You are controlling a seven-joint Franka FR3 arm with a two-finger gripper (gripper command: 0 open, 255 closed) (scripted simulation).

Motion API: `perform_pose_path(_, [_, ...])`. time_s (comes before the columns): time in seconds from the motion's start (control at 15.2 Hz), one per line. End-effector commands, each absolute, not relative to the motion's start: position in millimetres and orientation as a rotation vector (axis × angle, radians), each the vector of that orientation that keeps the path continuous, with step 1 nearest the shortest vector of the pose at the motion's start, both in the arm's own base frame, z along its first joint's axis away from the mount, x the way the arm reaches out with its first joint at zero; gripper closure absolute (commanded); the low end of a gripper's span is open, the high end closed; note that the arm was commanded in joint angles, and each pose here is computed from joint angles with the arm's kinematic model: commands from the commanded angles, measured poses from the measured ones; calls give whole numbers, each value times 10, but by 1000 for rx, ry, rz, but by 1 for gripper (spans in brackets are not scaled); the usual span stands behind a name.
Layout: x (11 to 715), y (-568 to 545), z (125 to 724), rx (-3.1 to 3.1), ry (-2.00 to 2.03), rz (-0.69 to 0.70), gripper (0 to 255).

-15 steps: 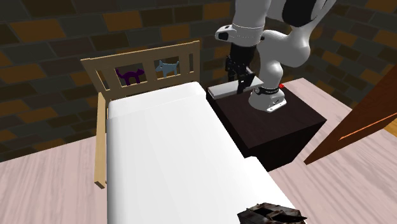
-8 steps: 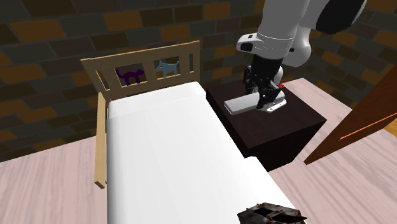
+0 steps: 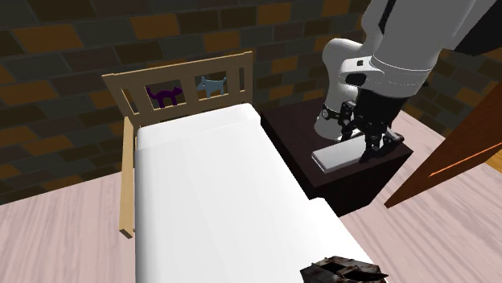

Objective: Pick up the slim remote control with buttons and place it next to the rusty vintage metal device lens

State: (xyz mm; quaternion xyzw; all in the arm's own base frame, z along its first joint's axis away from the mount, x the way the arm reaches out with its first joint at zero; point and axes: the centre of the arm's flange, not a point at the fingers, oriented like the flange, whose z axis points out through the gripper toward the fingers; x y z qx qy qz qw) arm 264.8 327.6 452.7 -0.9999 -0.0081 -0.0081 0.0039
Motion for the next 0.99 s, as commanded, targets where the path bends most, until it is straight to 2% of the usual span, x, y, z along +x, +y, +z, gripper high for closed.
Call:
perform_pose_path(0.0, [2568, 3572, 4521, -3132, -24, -25, 255])
perform_pose_path(0.26, [2447, 4109, 4522, -3132, -24, -25, 255])
perform_pose_path(0.92, [2447, 4109, 3994, -3132, -24, -25, 255])
